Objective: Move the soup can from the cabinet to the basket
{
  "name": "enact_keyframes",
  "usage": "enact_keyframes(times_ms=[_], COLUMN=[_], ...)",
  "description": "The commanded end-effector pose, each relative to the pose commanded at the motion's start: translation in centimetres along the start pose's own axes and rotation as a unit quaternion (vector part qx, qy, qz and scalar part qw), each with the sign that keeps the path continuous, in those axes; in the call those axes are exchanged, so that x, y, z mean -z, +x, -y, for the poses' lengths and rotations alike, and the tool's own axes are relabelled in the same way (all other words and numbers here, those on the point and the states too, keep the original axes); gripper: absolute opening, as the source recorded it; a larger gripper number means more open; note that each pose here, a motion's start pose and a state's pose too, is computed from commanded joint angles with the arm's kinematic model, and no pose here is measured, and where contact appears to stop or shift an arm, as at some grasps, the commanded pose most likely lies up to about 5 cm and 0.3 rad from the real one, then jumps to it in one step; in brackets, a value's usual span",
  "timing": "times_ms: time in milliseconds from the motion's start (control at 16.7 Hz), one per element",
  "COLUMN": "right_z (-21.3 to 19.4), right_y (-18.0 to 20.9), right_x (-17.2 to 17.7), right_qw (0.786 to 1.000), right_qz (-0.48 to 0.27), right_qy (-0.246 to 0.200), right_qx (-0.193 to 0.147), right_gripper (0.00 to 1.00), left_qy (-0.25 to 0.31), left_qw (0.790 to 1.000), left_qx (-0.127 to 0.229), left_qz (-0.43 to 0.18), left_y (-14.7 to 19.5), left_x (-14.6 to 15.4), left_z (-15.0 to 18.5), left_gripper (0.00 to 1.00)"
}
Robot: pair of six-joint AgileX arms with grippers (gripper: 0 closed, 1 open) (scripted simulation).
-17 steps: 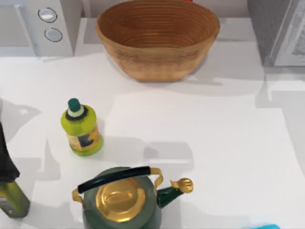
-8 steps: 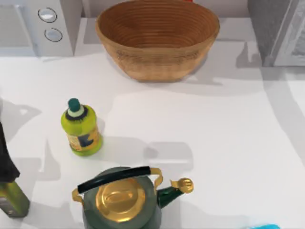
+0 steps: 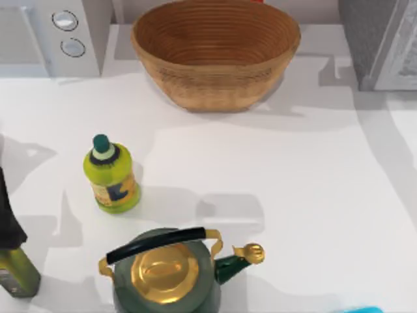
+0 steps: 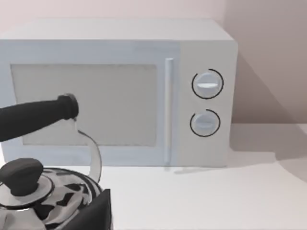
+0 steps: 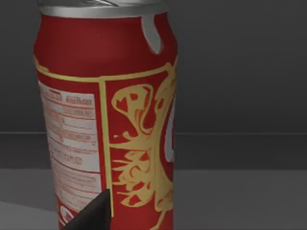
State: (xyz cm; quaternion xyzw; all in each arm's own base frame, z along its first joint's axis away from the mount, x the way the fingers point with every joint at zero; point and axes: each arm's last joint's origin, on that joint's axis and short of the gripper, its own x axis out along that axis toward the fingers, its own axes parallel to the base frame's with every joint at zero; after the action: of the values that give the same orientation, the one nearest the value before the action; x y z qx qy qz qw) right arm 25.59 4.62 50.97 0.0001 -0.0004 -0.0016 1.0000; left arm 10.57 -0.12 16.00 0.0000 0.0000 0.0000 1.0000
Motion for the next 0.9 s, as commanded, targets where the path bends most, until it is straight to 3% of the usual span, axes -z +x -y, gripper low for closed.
enact_keyframes(times_ms=[540, 900], right_z=[-4.9, -4.9], right_y=[1.0, 1.4], right_x=[0.4, 0.3], right_qw=[1.000, 1.000], right_qz=[0.005, 0.006], right_qy=[-0.001, -0.001], right_qx=[0.002, 0.002], right_gripper=[1.00, 1.00], left_qy=[0.000, 0.000], left_qw=[1.000, 1.000], left_qx=[0.000, 0.000], left_qz=[0.000, 0.000], left_y=[0.0, 0.0], left_x=[0.0, 0.0], left_z=[0.0, 0.0], left_gripper=[1.00, 1.00])
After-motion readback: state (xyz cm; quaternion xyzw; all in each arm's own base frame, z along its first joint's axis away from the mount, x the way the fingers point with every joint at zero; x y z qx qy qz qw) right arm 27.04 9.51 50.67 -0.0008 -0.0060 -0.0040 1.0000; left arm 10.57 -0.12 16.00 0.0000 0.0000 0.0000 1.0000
